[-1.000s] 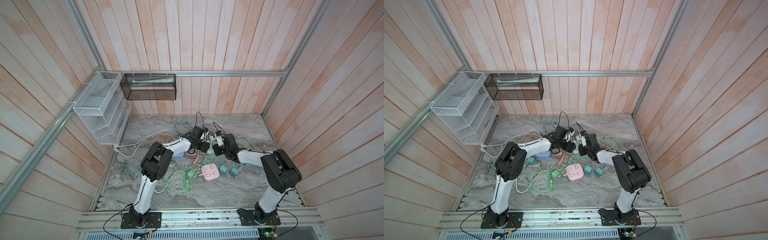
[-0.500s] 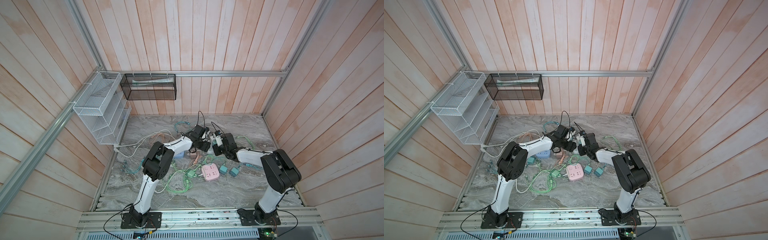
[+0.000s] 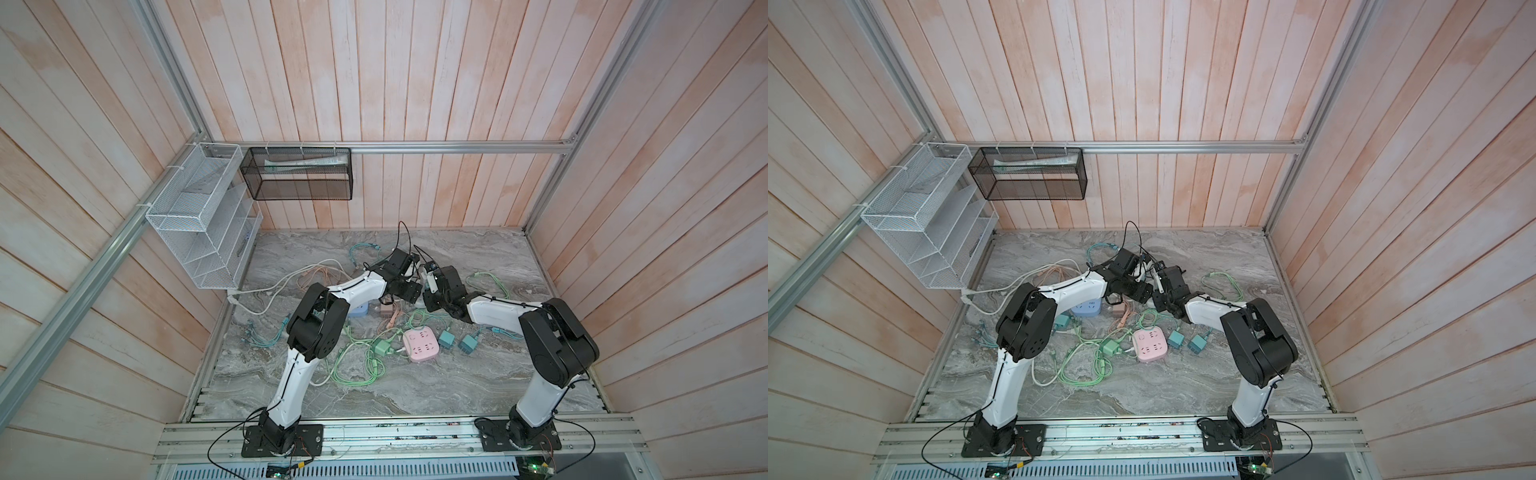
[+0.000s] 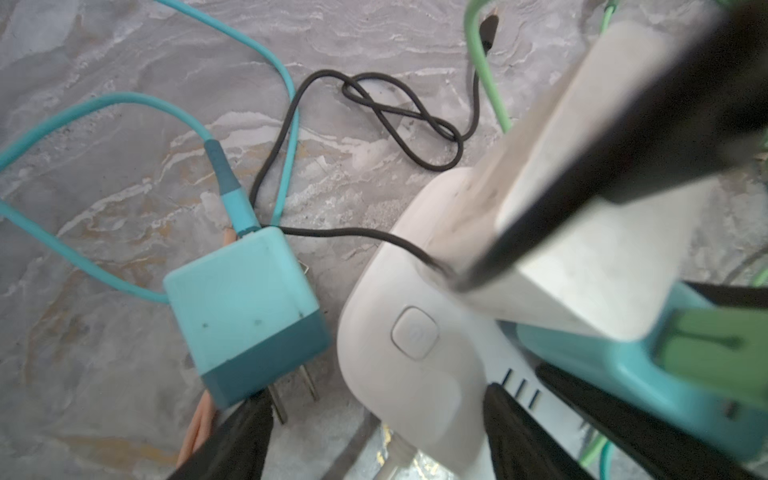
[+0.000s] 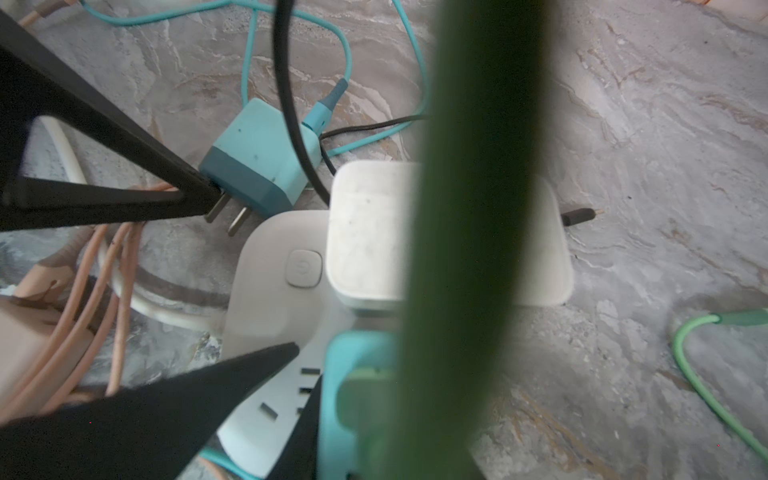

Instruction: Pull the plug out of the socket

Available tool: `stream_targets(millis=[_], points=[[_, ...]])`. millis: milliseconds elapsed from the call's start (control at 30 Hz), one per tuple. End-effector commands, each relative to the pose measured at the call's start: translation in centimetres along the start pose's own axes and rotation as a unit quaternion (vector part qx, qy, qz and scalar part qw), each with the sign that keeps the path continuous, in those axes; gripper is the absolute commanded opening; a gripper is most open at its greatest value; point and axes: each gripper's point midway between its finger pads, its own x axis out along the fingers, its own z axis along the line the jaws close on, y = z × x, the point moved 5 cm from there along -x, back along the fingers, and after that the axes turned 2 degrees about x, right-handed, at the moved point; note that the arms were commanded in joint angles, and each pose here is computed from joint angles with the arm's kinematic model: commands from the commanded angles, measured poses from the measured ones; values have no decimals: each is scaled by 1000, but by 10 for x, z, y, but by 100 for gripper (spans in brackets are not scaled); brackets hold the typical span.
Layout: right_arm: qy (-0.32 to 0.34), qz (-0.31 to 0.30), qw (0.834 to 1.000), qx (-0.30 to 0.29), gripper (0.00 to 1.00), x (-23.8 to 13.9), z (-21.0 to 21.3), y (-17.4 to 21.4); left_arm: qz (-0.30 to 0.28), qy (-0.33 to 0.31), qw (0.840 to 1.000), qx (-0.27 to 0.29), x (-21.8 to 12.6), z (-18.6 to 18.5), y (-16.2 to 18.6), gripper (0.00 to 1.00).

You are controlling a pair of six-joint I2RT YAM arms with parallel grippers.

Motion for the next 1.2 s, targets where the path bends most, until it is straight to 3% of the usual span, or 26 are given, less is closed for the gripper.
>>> stream_targets(millis=[0, 367, 667, 933, 1167], points=[[-2, -33, 999, 29, 0, -5, -2, -22, 69, -27, 997, 5, 22, 7, 36, 81], [-24, -39, 997, 66, 0, -8, -5, -27, 85, -31, 996, 8, 28, 5, 39, 81], [38, 3, 999, -16, 0, -4, 3, -7, 88, -23, 996, 9, 30, 4, 39, 81], [50, -6, 999, 2, 0, -8, -1, -8, 98, -21, 995, 9, 34, 3, 42, 81], [12, -28, 998, 53, 0, -13, -9, -23, 104, -28, 994, 11, 34, 5, 45, 81]])
